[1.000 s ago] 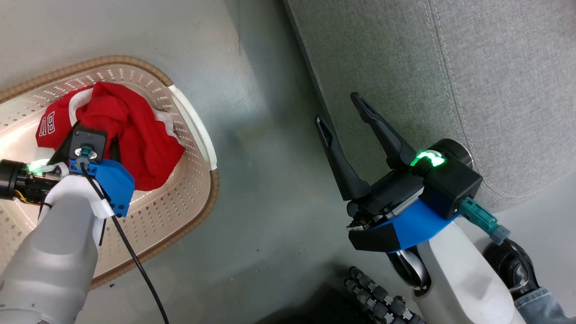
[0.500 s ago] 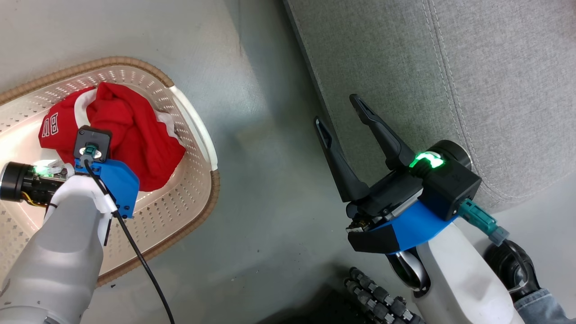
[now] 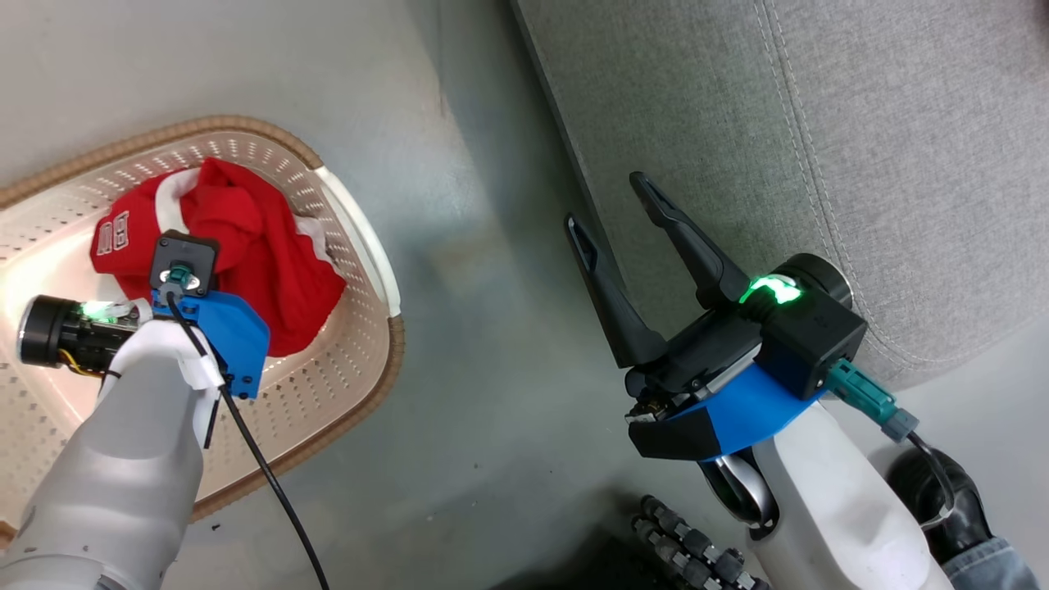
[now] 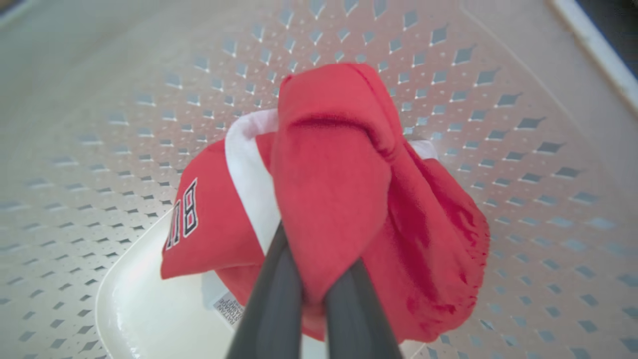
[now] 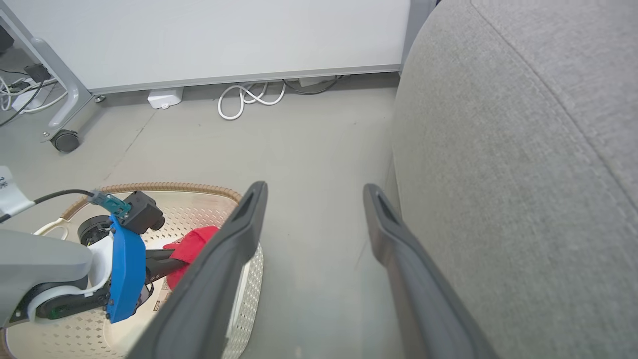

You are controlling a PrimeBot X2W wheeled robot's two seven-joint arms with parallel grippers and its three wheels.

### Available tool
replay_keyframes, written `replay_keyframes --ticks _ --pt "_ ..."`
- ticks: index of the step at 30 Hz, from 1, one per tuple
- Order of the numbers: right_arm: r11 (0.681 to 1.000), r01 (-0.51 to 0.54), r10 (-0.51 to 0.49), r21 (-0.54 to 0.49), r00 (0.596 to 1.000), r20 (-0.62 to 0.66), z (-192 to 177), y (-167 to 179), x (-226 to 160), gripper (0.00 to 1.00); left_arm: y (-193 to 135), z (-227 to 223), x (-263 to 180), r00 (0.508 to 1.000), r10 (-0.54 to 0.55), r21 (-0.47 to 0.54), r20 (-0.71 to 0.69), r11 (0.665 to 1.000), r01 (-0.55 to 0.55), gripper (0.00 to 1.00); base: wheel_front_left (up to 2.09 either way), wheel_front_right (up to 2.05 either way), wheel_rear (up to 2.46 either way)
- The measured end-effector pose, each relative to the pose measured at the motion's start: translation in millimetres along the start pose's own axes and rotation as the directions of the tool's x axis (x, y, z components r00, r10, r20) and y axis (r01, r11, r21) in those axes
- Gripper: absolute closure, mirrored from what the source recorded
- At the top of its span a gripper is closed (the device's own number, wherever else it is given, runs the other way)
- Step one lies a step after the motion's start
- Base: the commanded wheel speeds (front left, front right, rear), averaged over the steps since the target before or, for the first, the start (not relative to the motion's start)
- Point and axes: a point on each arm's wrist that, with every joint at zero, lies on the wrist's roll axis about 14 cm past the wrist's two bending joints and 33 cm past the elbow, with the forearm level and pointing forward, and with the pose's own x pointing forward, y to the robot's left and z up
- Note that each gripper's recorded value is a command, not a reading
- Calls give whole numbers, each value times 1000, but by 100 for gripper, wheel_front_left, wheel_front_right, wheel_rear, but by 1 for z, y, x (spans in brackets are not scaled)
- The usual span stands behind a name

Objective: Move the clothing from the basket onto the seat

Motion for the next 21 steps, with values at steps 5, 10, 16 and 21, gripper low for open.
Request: replay_keyframes --ticks 5,10,16,21 --pt "1000 -12 12 -6 1000 25 11 4 0 0 -3 11 -12 1000 -2 -14 29 1000 3 100 0 0 0" --pt "999 -17 19 -36 997 72 30 6 -2 0 -18 21 -33 998 -19 -62 63 998 23 100 0 0 0" --pt "997 -42 50 -58 989 137 58 19 -8 0 -24 37 -67 993 -15 -76 119 997 24 100 0 0 0" --pt "996 -63 73 -64 982 174 75 31 -19 0 -31 52 -98 985 -8 -78 172 997 22 100 0 0 0"
